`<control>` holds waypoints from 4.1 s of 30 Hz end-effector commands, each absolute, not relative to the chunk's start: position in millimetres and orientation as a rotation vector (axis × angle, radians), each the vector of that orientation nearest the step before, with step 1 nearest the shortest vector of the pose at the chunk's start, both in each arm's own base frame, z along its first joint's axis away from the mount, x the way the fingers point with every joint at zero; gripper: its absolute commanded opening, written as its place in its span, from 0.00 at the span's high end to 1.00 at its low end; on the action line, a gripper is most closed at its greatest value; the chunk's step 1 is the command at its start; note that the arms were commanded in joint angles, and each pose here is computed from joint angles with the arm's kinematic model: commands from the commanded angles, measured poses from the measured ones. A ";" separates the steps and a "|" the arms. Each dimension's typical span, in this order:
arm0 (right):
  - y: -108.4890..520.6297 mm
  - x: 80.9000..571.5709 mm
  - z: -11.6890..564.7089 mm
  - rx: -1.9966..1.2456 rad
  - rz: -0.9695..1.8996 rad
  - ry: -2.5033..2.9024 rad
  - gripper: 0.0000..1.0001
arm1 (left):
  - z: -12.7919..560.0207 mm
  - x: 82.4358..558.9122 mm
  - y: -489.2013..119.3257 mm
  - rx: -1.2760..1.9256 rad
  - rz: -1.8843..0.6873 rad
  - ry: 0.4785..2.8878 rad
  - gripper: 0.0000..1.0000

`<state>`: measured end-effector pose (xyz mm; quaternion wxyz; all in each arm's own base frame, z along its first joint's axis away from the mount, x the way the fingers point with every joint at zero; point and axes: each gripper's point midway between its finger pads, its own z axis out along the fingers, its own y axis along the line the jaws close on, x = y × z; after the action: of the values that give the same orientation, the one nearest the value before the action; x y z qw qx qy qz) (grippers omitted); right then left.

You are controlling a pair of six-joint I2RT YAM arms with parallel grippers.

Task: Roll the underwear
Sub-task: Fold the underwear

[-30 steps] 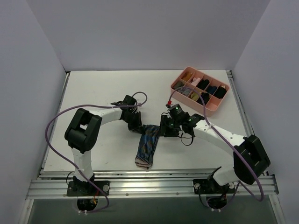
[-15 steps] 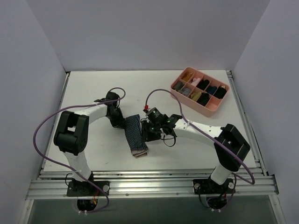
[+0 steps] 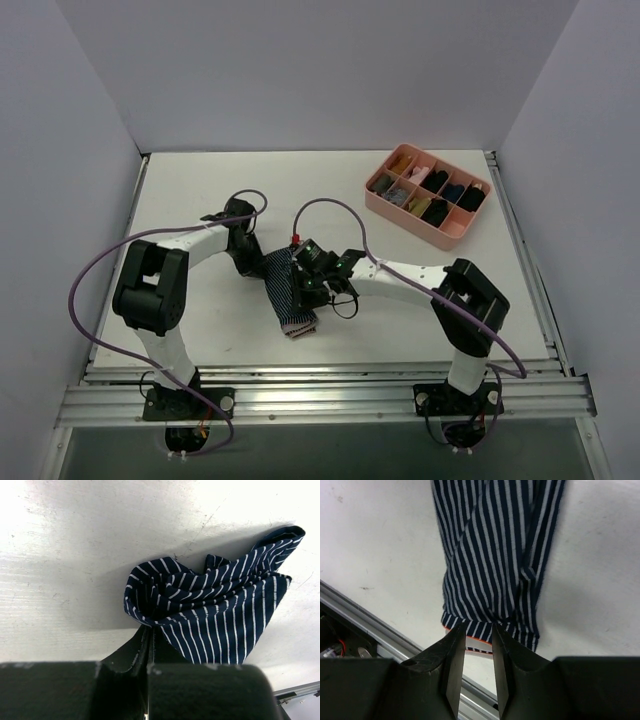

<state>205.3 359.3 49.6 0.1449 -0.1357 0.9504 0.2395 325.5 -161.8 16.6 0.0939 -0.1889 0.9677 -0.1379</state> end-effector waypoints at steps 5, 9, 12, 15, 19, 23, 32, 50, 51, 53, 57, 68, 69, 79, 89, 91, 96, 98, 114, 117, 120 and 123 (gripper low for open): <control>360.7 182.0 53.2 -0.471 0.568 2.716 0.76 | 20.1 317.0 -152.0 -0.574 -0.336 2.882 0.98; 355.1 177.4 45.9 -0.500 0.521 2.720 0.76 | 17.6 314.5 -151.1 -0.575 -0.328 2.893 0.98; 358.4 177.9 50.5 -0.537 0.502 2.688 0.76 | 16.5 314.2 -150.8 -0.578 -0.328 2.895 0.98; 364.0 178.3 53.0 -0.584 0.487 2.663 0.75 | 16.5 314.2 -150.8 -0.578 -0.328 2.895 0.98; 370.1 179.5 53.0 -0.616 0.472 2.654 0.75 | 16.1 313.0 -151.3 -0.578 -0.329 2.898 0.98; 377.3 182.9 55.9 -0.621 0.476 2.642 0.72 | 16.3 312.3 -151.1 -0.581 -0.329 2.898 0.98; 387.1 184.2 45.7 -0.656 0.445 2.654 0.71 | 14.6 310.3 -151.0 -0.594 -0.331 2.898 0.98; 362.5 165.9 23.4 -0.749 0.212 2.662 1.00 | 12.7 313.5 -148.5 -0.565 -0.299 2.916 0.98; 361.1 164.3 22.6 -0.753 0.209 2.661 1.00 | 13.4 314.3 -148.3 -0.560 -0.297 2.915 0.98; 356.3 160.9 21.7 -0.758 0.219 2.663 1.00 | 12.1 314.6 -147.6 -0.551 -0.288 2.921 0.98; 353.5 156.6 27.7 -0.752 0.245 2.652 1.00 | 10.7 315.9 -146.4 -0.547 -0.283 2.923 0.98; 347.2 156.2 45.1 -0.762 0.272 2.616 1.00 | 4.4 315.6 -142.6 -0.528 -0.264 2.937 0.98; 345.3 155.1 44.3 -0.764 0.269 2.620 1.00 | 3.9 315.7 -142.0 -0.528 -0.263 2.938 0.98; 336.4 142.1 42.8 -0.788 0.322 2.637 1.00 | -0.2 318.8 -142.5 -0.502 -0.266 2.949 0.98; 327.4 133.8 25.8 -0.817 0.305 2.667 0.98 | 3.9 320.2 -154.2 -0.478 -0.375 2.938 0.98; 328.6 133.4 26.0 -0.838 0.318 2.657 0.97 | 6.4 318.6 -155.5 -0.478 -0.395 2.929 0.98; 329.5 132.8 32.3 -0.885 0.336 2.631 1.00 | 7.9 319.7 -155.0 -0.461 -0.403 2.931 0.98; 326.7 132.1 33.3 -0.889 0.329 2.628 1.00 | 9.6 321.2 -155.2 -0.451 -0.404 2.929 0.98; 312.5 131.1 29.6 -0.945 0.270 2.624 0.94 | 14.8 323.5 -157.3 -0.425 -0.420 2.928 0.98; 311.7 130.8 31.1 -0.965 0.267 2.616 0.93 | 19.8 327.3 -159.5 -0.417 -0.436 2.915 0.98; 309.8 130.9 31.3 -0.985 0.260 2.612 0.93 | 22.3 330.6 -161.3 -0.407 -0.445 2.916 0.98; 308.4 130.6 30.5 -0.997 0.252 2.612 0.93 | 23.8 334.6 -164.9 -0.389 -0.467 2.916 0.97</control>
<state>141.2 325.6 25.6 0.1834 -0.3282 0.9200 0.1107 316.0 -163.3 16.4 0.0598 -0.1431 0.9765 -0.1494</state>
